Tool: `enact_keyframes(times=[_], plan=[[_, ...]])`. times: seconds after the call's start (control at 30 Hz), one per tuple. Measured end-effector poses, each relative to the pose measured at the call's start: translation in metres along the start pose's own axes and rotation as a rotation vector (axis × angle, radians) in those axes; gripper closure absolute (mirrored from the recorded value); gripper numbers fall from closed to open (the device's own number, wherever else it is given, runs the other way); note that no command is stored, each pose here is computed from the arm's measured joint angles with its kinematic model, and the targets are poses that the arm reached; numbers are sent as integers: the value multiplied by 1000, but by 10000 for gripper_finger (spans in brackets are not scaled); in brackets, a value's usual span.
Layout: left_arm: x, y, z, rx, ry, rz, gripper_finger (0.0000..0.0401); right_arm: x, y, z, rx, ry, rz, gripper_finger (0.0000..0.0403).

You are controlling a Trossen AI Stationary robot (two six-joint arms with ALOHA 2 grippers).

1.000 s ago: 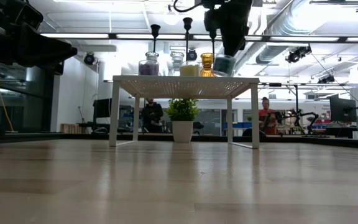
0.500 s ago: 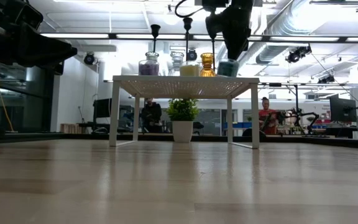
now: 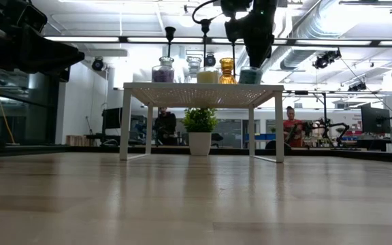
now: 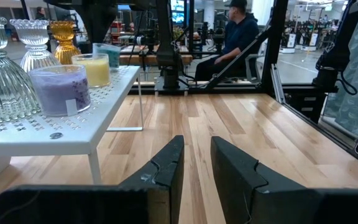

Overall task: Pick & Place candle stick holders
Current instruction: Put the blue scented candle on the shelf aligned with the yellow scented candle

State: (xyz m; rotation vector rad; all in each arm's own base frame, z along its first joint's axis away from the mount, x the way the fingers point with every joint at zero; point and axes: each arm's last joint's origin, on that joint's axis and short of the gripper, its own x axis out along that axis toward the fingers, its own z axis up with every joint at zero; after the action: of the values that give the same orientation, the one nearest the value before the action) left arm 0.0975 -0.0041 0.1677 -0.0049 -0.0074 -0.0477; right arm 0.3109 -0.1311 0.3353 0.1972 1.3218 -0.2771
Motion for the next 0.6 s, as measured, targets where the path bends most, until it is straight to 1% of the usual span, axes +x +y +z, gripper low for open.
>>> enact_keyframes(times=[0.27, 0.6], plan=[[0, 0, 0, 0, 0, 0, 324, 2, 1, 1, 2, 2, 27, 399], [0, 0, 0, 0, 0, 0, 324, 4, 0, 2, 4, 4, 21, 399]])
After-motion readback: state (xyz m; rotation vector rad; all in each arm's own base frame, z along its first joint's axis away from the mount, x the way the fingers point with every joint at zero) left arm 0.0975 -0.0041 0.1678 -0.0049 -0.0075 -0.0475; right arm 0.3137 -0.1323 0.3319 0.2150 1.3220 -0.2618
